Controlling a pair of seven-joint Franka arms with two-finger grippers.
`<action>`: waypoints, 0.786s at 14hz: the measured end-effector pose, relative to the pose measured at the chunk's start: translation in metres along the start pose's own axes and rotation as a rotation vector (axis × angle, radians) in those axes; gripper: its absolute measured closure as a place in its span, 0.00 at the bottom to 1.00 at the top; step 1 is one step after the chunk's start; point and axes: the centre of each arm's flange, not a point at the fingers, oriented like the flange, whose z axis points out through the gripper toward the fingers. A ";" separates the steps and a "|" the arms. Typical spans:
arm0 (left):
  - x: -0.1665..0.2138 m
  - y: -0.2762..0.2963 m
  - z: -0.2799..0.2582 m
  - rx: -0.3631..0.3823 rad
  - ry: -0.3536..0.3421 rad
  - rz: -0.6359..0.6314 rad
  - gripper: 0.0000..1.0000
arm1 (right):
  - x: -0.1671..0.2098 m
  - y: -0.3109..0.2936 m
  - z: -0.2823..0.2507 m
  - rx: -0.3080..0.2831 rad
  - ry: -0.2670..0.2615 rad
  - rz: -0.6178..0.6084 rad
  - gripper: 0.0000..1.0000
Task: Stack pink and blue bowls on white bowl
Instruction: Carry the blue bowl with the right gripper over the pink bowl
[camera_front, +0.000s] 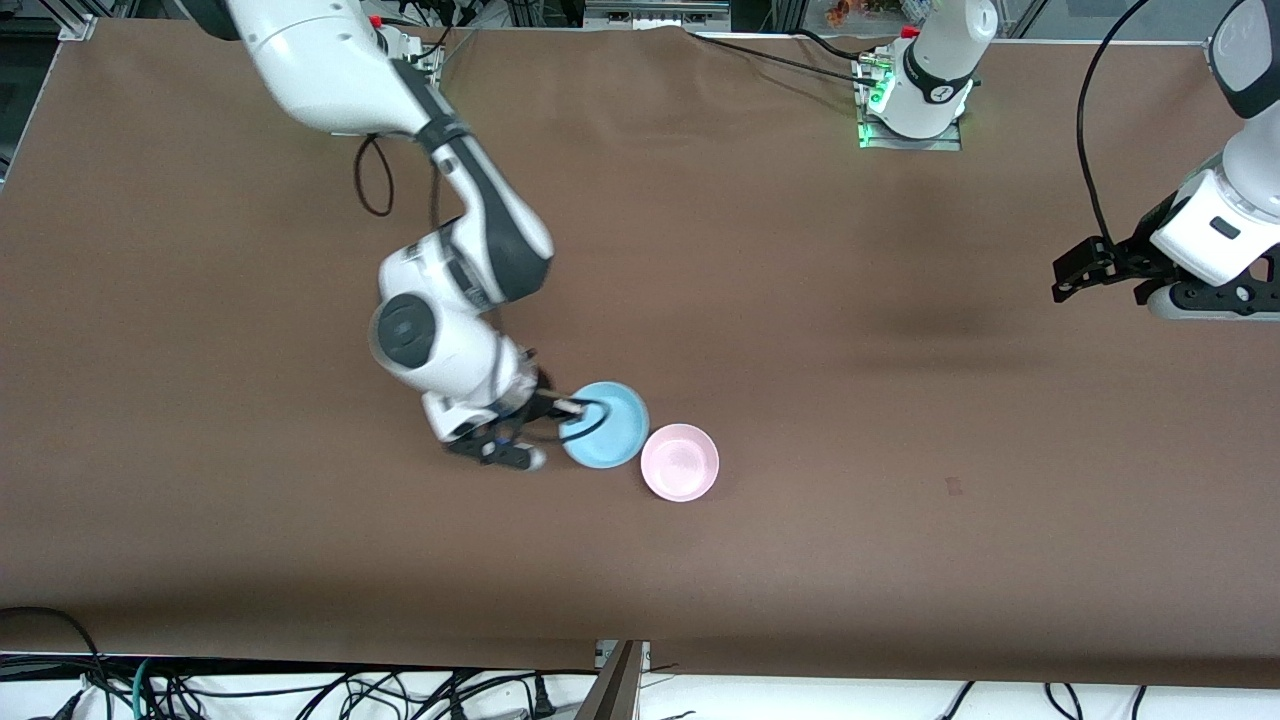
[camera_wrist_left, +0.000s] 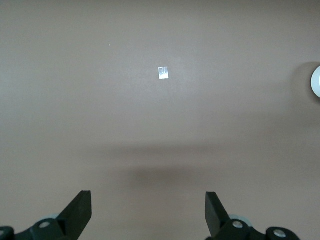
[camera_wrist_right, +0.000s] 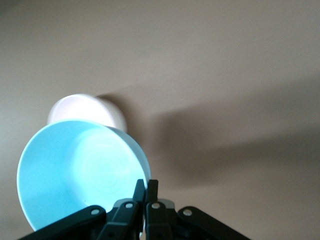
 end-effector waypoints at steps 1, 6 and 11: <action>0.000 0.000 0.000 0.000 -0.004 0.000 0.00 | -0.011 -0.013 0.008 0.018 0.016 0.018 0.98; 0.002 0.000 0.009 -0.001 -0.023 0.000 0.00 | -0.029 -0.051 0.056 0.088 0.069 0.093 0.98; 0.005 -0.001 0.018 -0.003 -0.039 0.000 0.00 | -0.019 -0.043 0.086 0.085 0.121 0.074 0.98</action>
